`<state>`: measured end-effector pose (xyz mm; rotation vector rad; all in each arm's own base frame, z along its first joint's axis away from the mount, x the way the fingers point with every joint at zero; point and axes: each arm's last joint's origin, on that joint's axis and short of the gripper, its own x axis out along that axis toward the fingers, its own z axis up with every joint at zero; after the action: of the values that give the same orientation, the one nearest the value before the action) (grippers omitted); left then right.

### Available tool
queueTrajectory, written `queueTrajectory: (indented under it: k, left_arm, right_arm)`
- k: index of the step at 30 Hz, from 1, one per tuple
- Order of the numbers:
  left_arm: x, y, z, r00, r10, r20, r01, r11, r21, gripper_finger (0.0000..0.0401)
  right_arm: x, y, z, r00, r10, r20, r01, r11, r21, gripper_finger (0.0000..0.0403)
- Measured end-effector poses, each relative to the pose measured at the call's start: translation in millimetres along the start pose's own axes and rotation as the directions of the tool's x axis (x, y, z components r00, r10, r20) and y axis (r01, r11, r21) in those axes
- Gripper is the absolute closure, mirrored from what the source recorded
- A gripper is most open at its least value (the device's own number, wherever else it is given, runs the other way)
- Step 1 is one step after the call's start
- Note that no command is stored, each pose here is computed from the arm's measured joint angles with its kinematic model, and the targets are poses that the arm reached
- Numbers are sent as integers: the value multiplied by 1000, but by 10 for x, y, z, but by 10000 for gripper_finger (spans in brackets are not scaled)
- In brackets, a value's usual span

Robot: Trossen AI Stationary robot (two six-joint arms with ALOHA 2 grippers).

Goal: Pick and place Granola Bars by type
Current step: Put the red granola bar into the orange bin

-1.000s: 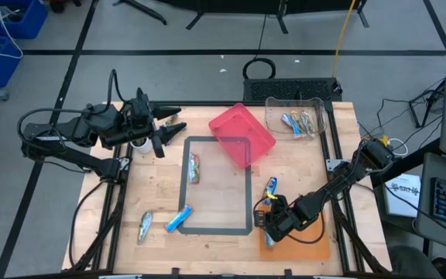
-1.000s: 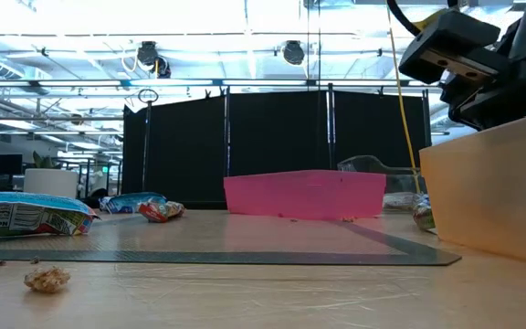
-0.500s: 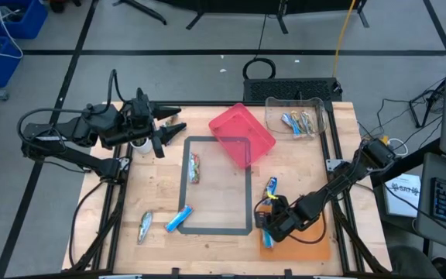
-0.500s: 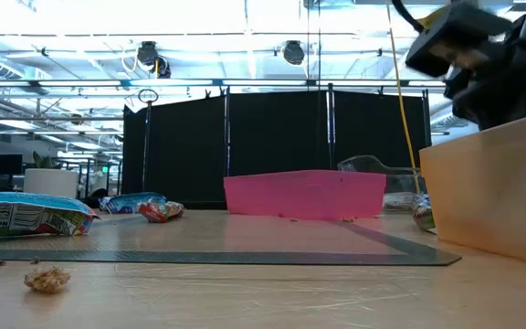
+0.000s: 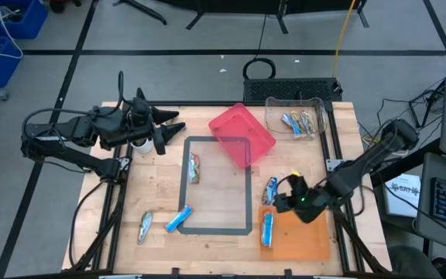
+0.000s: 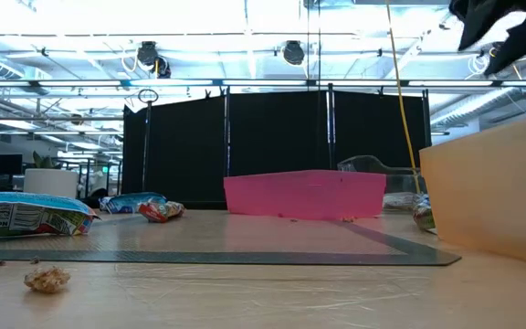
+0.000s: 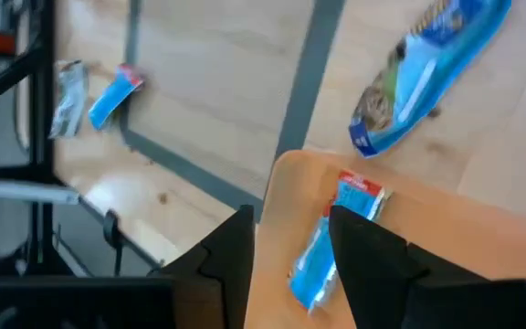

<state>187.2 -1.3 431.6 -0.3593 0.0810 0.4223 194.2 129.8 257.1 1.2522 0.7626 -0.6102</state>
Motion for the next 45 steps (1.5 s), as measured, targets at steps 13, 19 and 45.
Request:
queueTrajectory:
  k: [13, 19, 45]
  left_arm:
    - [260, -54, -166, 993, 96, -64, -111, 947, -302, 151]
    - [552, -116, -370, 976, 175, -127, -210, 910, -357, 151]
    - [1426, -52, -1589, 689, 446, -572, -697, 625, -352, 151]
  right_arm:
    - [-702, 121, 420, 907, 412, 91, -313, 802, -509, 267]
    - [-933, 269, 574, 778, 615, 132, -347, 595, -725, 268]
    - [-1319, 412, 784, 495, 869, 14, -308, 190, -932, 131]
